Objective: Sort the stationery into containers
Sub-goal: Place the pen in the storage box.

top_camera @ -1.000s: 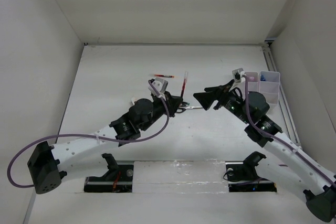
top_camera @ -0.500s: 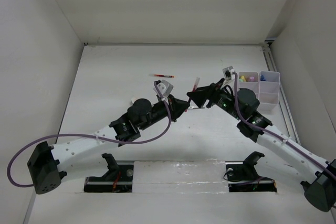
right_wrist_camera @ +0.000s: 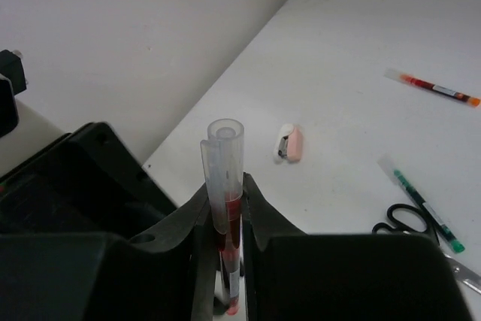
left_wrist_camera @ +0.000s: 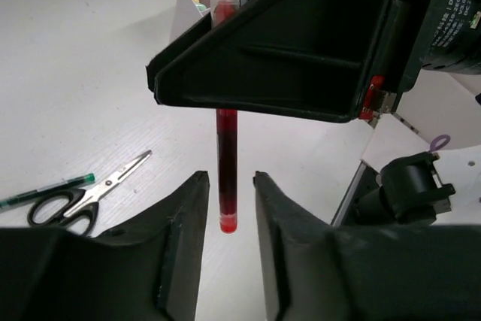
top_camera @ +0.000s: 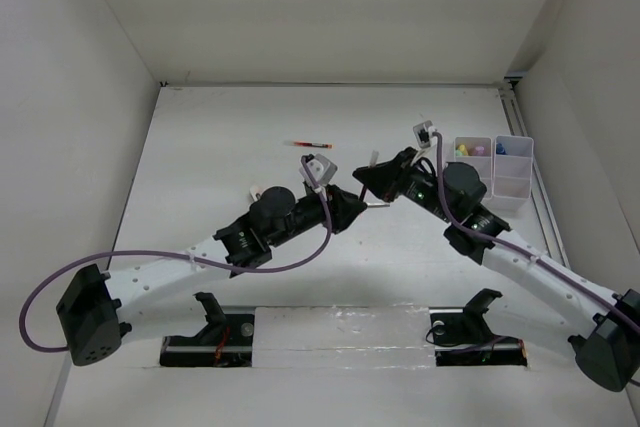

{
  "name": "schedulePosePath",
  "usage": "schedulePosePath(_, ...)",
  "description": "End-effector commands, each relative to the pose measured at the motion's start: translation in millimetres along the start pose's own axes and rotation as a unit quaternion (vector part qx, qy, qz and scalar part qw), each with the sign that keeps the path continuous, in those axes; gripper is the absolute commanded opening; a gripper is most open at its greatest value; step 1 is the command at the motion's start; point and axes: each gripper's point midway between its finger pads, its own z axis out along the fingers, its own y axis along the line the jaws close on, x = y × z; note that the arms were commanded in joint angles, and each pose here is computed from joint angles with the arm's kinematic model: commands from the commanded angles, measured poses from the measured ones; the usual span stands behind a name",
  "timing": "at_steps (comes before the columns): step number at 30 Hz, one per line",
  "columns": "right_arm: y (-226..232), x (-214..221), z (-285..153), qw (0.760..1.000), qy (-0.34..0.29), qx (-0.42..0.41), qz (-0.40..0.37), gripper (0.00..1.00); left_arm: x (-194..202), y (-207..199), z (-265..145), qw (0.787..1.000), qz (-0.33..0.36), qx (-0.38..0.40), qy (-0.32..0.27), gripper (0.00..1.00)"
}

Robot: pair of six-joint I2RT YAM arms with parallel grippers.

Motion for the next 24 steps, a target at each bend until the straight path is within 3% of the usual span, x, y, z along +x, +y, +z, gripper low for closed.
schedulePosePath(1,21.2,-41.1,4.2,0.997,-0.058,-0.027,-0.035,0.0,-22.9,-8.4,2.3,1.0,0.008,0.006,-0.023,0.3)
schedulePosePath(3,11.4,-40.1,4.7,0.998,-0.059,-0.002,-0.037,0.0,-29.5,-2.7,-2.6,0.999,0.007,-0.012,-0.039,0.63)
schedulePosePath(4,6.8,-40.2,4.7,0.997,-0.06,0.008,-0.043,0.0,-34.5,-0.3,-4.6,0.999,0.006,-0.02,-0.048,0.99)
schedulePosePath(12,-52.7,-61.4,-2.1,0.973,-0.092,0.129,-0.167,0.0,-31.4,29.1,-23.0,0.993,-0.02,-0.105,-0.051,1.0)
schedulePosePath(16,-99.9,-77.3,-14.1,0.958,-0.102,0.199,-0.181,0.0,-22.2,42.7,-34.8,0.988,-0.039,-0.144,-0.04,1.0)
schedulePosePath(24,-195.6,-117.9,-70.9,0.905,-0.134,0.354,-0.195,0.0,0.5,67.8,-58.7,0.972,-0.081,-0.222,-0.011,1.0)
